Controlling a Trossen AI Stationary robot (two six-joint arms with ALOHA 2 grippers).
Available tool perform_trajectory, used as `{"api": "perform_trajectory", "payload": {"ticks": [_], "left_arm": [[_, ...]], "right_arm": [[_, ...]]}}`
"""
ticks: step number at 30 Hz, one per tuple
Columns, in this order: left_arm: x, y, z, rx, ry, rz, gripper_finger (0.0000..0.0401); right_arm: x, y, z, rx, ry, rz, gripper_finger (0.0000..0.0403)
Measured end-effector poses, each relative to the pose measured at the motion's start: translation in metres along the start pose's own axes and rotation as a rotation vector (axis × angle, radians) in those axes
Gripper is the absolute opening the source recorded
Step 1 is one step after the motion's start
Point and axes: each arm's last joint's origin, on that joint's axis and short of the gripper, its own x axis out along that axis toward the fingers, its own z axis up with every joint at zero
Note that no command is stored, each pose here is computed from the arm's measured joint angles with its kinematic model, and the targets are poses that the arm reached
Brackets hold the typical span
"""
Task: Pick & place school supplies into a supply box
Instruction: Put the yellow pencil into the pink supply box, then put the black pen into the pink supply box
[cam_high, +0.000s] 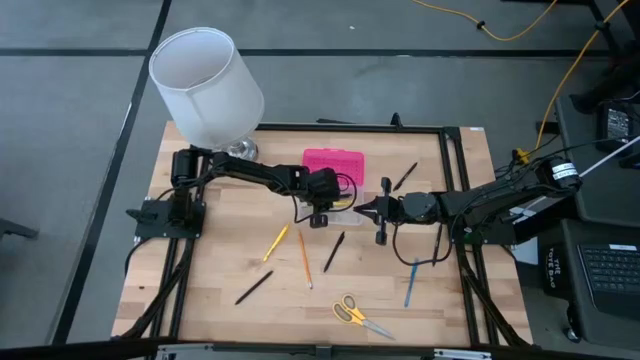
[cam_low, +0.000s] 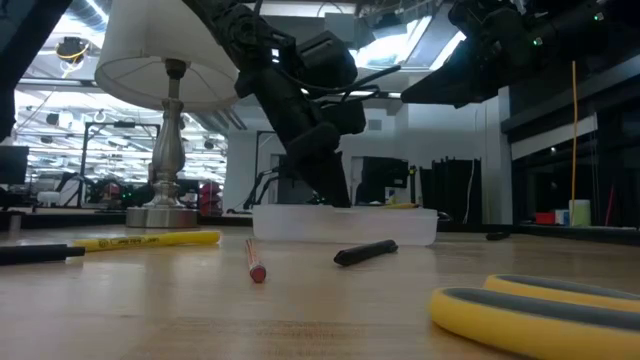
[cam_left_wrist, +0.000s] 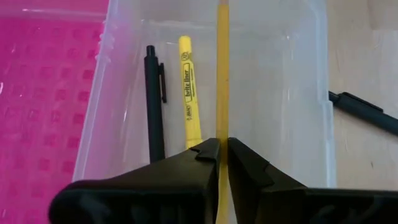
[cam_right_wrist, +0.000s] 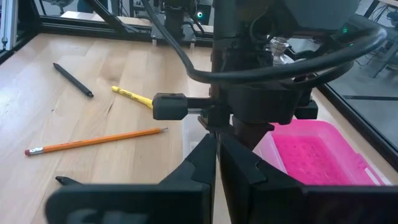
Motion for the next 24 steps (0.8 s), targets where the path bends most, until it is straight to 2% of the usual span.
{"api": "perform_trajectory", "payload": {"ticks": [3, 8, 16, 24], "left_arm": [[0.000, 0.000, 0.000, -0.009, -0.001, -0.007, 0.0021], [0.000, -0.001, 0.000, -0.011, -0.003, -0.033, 0.0059], [-0.003, 0.000, 0.000, 0.002, 0.010, 0.019, 0.0102], [-0.048, -0.004, 0.016, 0.099, -0.090, 0.025, 0.0106]], "right_arm": [[0.000, 0.000, 0.000, 0.000, 0.000, 0.000, 0.0026], [0.000, 0.000, 0.000, 0.000, 0.000, 0.000, 0.0026], [0.000, 0.000, 0.000, 0.000, 0.000, 0.000, 0.0026], [0.000, 0.000, 0.000, 0.000, 0.000, 0.000, 0.0026]]}}
